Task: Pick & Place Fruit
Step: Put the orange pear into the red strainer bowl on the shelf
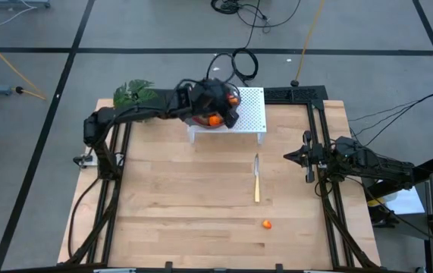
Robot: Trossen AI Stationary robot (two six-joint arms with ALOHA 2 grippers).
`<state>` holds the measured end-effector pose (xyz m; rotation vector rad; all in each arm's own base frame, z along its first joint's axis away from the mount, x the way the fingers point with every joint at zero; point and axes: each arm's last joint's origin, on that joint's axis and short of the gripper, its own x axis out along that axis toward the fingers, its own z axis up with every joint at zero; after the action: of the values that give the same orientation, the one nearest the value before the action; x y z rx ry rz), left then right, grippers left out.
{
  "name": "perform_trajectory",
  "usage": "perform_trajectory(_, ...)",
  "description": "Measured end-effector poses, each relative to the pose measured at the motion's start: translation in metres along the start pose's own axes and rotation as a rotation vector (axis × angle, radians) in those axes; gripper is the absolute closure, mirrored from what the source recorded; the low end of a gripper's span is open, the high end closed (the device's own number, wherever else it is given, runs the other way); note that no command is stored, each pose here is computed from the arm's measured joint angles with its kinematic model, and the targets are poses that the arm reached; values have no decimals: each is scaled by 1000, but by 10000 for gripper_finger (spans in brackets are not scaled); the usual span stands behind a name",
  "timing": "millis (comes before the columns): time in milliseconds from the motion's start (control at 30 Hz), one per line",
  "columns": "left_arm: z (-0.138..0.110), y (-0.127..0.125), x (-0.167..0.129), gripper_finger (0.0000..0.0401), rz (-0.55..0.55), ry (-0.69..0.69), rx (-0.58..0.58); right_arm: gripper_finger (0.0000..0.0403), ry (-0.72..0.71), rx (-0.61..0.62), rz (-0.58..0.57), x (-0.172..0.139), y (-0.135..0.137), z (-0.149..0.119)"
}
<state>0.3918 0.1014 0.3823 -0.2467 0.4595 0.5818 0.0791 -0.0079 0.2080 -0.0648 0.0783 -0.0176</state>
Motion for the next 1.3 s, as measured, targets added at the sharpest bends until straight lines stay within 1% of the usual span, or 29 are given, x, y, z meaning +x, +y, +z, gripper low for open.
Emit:
perform_trajectory(300,3,50,11,297,126,80,102,403,-1,3,0,0,0,0)
perform_trajectory(500,3,75,13,297,171,137,192,403,0,3,0,0,0,0)
perform_trajectory(600,3,82,14,297,148,158,265,403,0,3,0,0,0,0)
perform_trajectory(733,3,88,15,297,94,183,396,403,0,3,0,0,0,0)
perform_trajectory(933,1,96,15,297,-9,216,487,403,0,3,-1,0,0,0)
perform_trajectory(1000,0,99,15,297,-9,230,501,403,0,3,-1,0,0,0)
perform_trajectory(1133,-2,101,19,297,-27,245,488,403,0,3,-1,0,0,0)
perform_trajectory(1233,-7,99,28,297,-43,270,495,403,0,3,-5,0,0,0)
perform_trajectory(1300,-11,99,34,297,-28,291,500,403,2,4,-26,0,-1,0)
